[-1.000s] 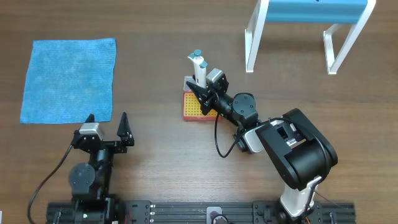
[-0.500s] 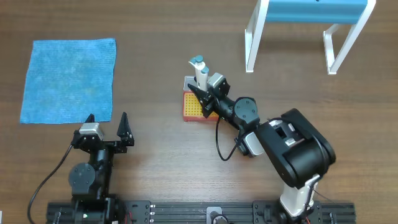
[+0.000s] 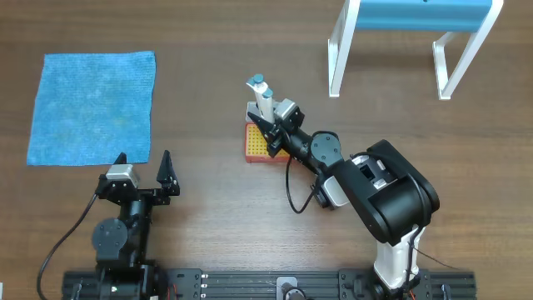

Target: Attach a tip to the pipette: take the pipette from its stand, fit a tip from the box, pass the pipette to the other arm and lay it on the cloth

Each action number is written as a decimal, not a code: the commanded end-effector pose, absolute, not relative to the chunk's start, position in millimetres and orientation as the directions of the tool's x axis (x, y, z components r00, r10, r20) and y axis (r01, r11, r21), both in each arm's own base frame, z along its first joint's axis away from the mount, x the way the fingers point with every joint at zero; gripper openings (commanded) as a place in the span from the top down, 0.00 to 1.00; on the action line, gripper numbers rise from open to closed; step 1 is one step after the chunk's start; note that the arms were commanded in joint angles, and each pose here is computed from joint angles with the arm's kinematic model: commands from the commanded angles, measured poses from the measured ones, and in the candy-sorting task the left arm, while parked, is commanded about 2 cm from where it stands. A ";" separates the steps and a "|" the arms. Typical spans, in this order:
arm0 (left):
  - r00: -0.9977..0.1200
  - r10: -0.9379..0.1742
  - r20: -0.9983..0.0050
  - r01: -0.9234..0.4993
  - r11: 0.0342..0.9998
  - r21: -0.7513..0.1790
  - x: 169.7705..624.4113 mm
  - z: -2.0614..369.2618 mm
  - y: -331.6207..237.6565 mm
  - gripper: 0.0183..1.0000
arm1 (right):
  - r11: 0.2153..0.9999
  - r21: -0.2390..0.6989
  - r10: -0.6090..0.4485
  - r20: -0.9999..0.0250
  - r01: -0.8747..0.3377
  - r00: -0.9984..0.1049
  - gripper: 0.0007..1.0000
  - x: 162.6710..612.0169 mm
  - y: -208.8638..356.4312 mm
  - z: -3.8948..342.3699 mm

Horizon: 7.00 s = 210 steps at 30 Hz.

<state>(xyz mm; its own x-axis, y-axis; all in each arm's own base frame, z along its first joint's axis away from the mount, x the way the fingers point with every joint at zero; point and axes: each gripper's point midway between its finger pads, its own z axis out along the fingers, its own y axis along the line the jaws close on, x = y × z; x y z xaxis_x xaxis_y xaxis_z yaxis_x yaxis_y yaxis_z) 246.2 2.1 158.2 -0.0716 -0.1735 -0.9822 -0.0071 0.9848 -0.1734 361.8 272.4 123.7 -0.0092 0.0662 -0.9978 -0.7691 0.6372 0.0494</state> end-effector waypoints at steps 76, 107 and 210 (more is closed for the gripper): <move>-0.163 -0.552 -0.818 0.127 0.810 -0.572 243.1 159.5 -30.6 0.06 | 0.196 0.591 0.395 -0.778 -0.783 -0.488 0.93 261.7 263.8 294.5; -0.735 -0.309 -0.604 0.550 0.248 -0.797 244.2 326.5 -155.9 0.07 | 0.084 0.806 0.274 -0.584 -0.586 -0.764 0.93 241.6 286.5 259.9; -0.990 -0.053 -0.128 -0.075 0.982 0.171 459.1 73.3 209.0 0.99 | 0.971 -0.018 0.061 -0.946 0.237 -0.319 0.22 317.7 19.4 300.0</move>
<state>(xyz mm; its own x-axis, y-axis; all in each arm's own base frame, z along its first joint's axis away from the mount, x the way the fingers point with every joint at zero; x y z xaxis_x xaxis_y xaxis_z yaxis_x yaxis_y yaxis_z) 453.1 206.8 104.3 -0.9750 -0.1229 -0.1851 -0.1531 0.9754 0.1587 319.8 39.4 291.7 -0.3469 0.0811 -0.9344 0.1311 0.9907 0.0373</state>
